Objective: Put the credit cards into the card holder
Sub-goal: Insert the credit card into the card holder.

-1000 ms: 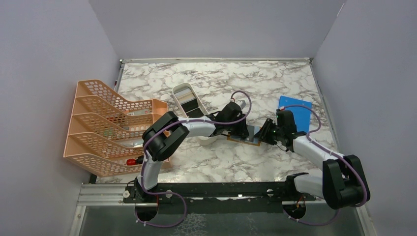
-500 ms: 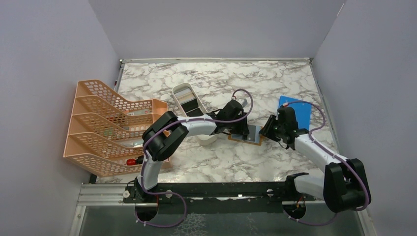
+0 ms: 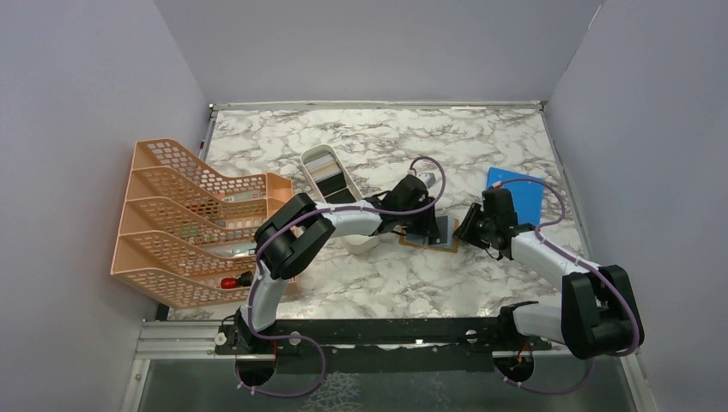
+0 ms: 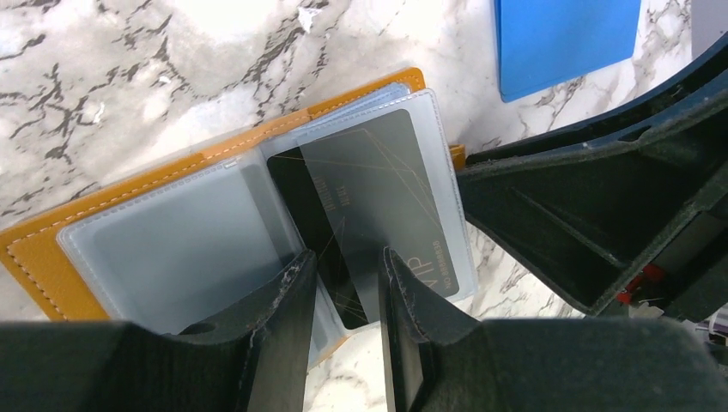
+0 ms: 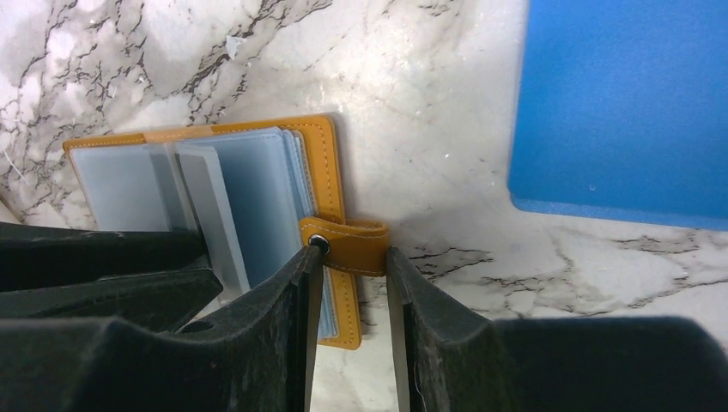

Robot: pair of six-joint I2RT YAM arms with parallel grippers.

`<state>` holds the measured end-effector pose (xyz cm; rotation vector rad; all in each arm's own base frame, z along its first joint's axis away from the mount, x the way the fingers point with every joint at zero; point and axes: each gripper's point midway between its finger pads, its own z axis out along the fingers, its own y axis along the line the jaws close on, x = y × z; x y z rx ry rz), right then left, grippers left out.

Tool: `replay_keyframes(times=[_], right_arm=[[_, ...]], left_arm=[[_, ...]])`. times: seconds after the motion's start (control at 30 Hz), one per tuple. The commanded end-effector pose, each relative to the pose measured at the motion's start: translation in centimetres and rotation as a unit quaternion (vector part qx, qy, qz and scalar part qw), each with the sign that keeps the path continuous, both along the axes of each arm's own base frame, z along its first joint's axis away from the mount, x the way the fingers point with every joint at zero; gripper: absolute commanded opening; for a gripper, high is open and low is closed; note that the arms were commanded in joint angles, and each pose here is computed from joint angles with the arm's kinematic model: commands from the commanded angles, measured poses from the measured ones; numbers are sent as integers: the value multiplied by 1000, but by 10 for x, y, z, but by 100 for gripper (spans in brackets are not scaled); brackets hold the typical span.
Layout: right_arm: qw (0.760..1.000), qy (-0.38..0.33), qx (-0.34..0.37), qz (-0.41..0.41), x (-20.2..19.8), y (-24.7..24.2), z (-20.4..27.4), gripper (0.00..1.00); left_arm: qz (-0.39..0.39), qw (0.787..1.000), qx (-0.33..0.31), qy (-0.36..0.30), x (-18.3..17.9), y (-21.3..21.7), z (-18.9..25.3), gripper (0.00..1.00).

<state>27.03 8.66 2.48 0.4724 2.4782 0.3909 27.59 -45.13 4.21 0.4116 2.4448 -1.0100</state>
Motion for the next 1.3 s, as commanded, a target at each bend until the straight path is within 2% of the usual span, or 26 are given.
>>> replay_keyframes(times=[0.0,0.4,0.7,0.9,1.0,1.1,1.27], right_arm=[[1000,-9,-10,-7,4,-4,-1,37],[1000,-12,-21,-12,7,-7,2,37],[999,-22,-44,-21,14,-16,24,39],[999,-32,-24,-3,12,-7,38,39],[998,-47,9,28,10,7,46,40],[995,-59,50,69,8,26,49,41],[993,-48,64,83,8,33,39,43]], left_arm=[[-25,999,-23,-2,-5,-20,7,35],[-51,995,-83,-29,-14,-36,46,35],[-30,998,-44,-38,-12,-17,42,35],[-7,998,-10,-62,-1,0,52,34],[2,998,13,-64,5,11,49,30],[10,997,45,-66,13,23,39,22],[12,996,69,-49,19,36,20,9]])
